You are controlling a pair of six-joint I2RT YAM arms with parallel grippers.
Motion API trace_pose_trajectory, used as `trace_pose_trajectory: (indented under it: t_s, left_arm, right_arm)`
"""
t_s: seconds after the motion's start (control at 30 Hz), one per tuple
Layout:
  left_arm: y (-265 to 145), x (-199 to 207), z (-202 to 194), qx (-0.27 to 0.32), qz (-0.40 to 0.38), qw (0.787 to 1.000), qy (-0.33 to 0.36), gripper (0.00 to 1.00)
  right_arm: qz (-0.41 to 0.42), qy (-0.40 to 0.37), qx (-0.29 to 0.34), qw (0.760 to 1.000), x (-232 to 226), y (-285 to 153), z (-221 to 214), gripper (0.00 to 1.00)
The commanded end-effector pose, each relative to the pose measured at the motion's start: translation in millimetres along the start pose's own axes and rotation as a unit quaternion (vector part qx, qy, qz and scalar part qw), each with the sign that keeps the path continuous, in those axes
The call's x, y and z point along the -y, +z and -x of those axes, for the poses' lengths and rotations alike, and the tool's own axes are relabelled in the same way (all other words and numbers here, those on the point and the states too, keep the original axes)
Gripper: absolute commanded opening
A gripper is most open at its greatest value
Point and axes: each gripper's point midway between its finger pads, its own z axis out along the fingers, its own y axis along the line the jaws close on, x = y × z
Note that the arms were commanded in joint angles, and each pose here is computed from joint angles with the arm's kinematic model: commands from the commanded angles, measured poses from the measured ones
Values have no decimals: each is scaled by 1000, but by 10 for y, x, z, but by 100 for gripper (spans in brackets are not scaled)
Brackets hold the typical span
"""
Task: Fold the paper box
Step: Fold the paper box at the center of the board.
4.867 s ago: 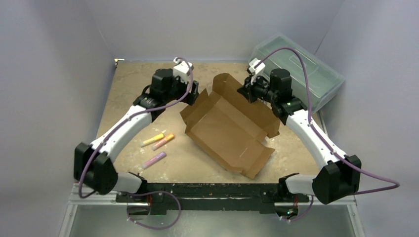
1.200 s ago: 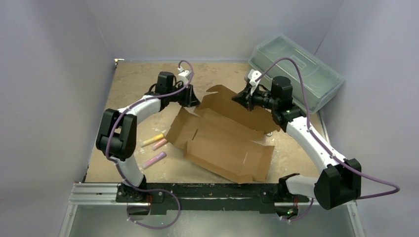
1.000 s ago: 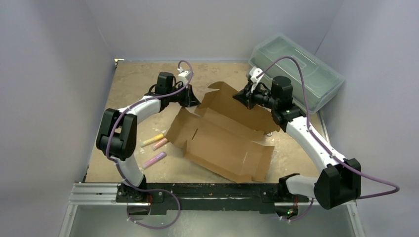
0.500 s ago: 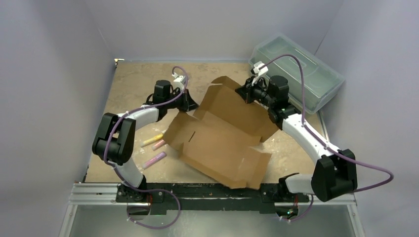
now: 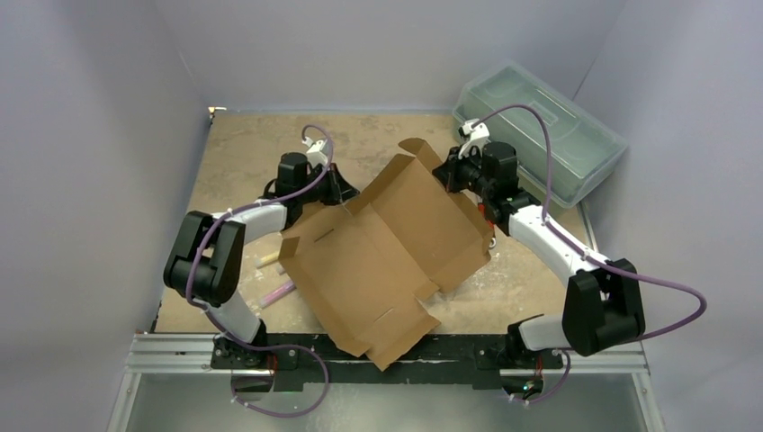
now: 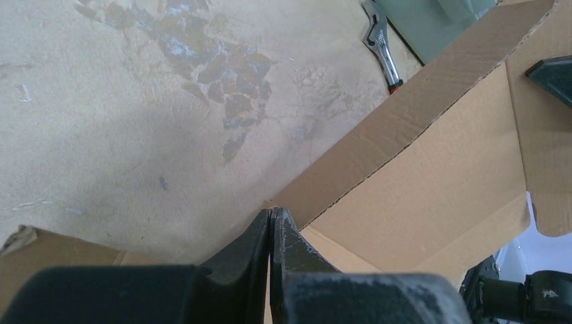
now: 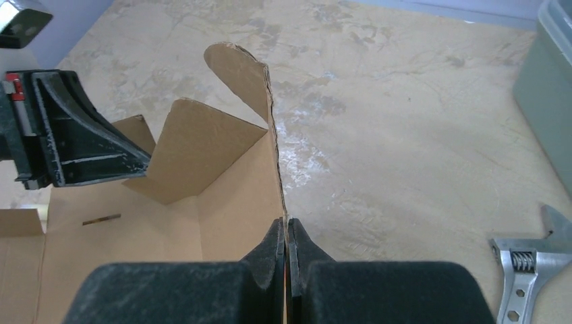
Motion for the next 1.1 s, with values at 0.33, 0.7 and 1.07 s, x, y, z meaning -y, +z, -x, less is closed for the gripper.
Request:
trace_pose_trajectory:
  t_s: [0.33, 0.7, 1.07]
  left_arm:
    - [-182, -76, 227, 36, 46, 994, 92, 0]
    - [-190, 337, 352, 24, -41, 993, 109, 9]
    - [-1089, 366, 847, 152, 115, 976, 101, 79]
  right_arm:
    - [-47, -3, 33, 998, 171, 23, 188, 0]
    - [48, -126, 35, 990, -195, -122, 506, 0]
    - [46, -239, -11, 970, -99, -108, 586, 0]
